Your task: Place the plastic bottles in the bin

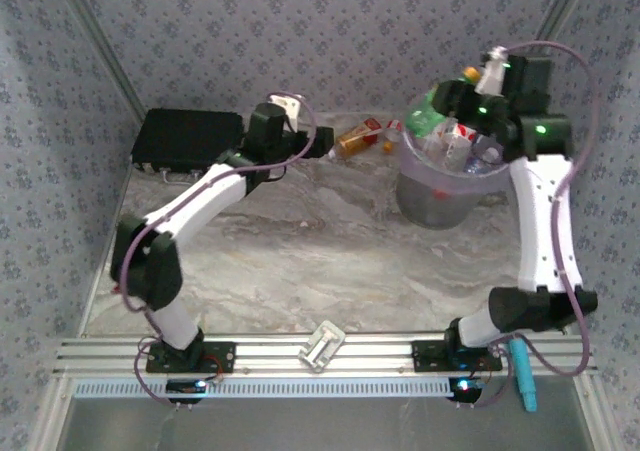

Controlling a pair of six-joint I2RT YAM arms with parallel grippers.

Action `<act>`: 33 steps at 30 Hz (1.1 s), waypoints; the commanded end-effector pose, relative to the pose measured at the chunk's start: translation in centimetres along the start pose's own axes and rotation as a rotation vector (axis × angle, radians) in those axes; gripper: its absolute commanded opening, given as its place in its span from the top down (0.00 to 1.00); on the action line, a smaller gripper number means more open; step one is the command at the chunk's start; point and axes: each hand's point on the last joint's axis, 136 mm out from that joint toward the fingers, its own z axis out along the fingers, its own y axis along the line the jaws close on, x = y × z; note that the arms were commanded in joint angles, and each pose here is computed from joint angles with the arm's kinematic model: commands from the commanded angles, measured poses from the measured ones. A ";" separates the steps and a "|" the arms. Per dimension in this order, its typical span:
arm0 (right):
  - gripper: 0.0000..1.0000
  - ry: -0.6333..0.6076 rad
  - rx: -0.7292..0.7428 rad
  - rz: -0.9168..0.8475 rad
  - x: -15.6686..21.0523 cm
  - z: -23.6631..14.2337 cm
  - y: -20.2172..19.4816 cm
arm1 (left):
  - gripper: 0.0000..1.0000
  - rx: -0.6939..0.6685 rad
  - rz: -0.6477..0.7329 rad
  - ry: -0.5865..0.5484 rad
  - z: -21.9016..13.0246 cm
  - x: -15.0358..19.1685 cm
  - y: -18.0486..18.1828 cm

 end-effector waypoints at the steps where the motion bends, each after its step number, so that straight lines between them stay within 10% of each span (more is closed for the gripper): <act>1: 0.38 0.009 0.032 0.053 0.8 -2.0 -3.4 | 0.00 -0.012 0.068 0.090 2.5 1.1 0.8; 14: 0.39 -0.071 0.260 0.157 -1.1 -4.1 -13.3 | 0.00 0.033 0.086 0.159 13.9 2.0 2.6; 33: 0.36 0.307 0.193 0.123 7.1 1.3 -14.0 | 0.00 0.067 0.035 0.273 20.8 6.6 4.3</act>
